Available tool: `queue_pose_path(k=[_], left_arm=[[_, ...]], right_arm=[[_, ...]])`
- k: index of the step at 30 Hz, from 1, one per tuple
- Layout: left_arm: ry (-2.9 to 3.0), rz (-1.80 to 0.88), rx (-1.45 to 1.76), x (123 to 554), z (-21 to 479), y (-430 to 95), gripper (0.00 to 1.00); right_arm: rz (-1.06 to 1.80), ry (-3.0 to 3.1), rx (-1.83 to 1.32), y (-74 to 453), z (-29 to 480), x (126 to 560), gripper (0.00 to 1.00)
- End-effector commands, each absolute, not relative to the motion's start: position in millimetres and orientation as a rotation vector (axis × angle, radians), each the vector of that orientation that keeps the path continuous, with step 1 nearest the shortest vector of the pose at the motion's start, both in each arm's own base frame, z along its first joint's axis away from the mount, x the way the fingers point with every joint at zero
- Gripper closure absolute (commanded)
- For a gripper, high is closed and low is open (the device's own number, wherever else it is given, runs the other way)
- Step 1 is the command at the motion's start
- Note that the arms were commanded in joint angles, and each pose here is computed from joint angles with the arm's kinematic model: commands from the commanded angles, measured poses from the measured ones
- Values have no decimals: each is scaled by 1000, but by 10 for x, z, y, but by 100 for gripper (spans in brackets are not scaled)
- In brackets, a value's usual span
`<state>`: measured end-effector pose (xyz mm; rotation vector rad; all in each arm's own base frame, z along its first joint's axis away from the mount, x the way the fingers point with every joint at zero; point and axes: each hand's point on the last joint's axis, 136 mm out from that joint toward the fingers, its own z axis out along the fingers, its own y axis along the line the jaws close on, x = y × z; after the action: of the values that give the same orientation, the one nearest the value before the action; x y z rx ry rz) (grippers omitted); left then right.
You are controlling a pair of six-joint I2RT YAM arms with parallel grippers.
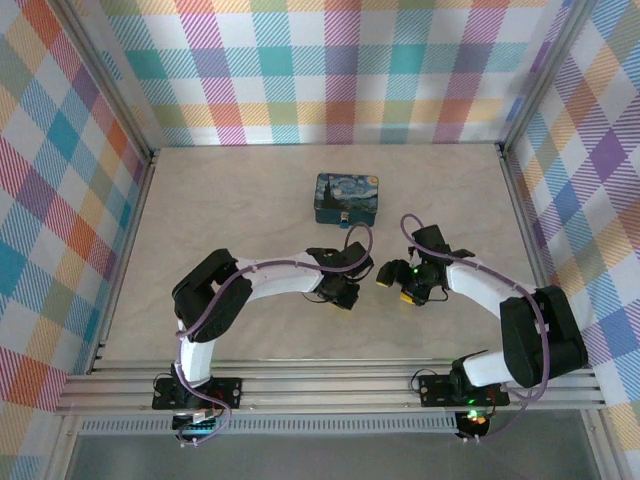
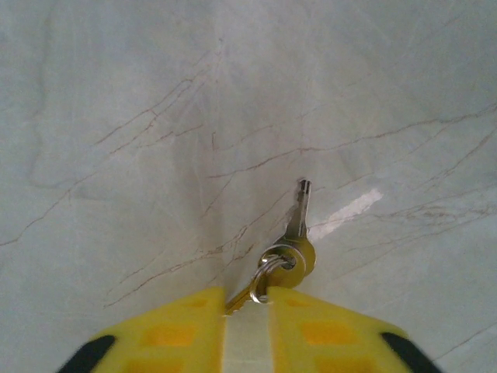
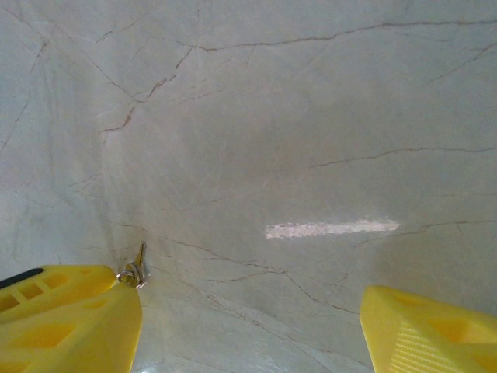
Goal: Unlock the padlock with the key
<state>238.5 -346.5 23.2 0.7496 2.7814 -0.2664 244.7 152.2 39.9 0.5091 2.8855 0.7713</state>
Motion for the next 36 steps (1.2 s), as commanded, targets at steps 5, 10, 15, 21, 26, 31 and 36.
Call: queue_pose_path(k=[5, 10, 15, 21, 26, 31, 36], left_arm=[[2746, -274, 795, 2357, 329, -3444, 99], [2720, -401, 769, 2427, 527, -3443, 100], [2688, -537, 749, 2486, 722, -3452, 100], [2638, -653, 718, 2536, 956, -3452, 100], [2617, -819, 630, 2603, 1209, -3427, 100], [2660, -915, 514, 2696, 1456, -3230, 100], [2673, -973, 416, 2748, 1704, -3038, 100]], right_arm=[[800, 2865, 496, 1574, 461, 2493, 26], [896, 2795, 467, 1654, 570, 2533, 28], [1024, 2700, 464, 1767, 756, 2615, 35], [1262, 2599, 494, 1981, 938, 2694, 41], [1403, 2469, 366, 2122, 1137, 2758, 45], [1200, 2328, -51, 2226, 1398, 2707, 48], [1016, 2130, -367, 2369, 1592, 2671, 57]])
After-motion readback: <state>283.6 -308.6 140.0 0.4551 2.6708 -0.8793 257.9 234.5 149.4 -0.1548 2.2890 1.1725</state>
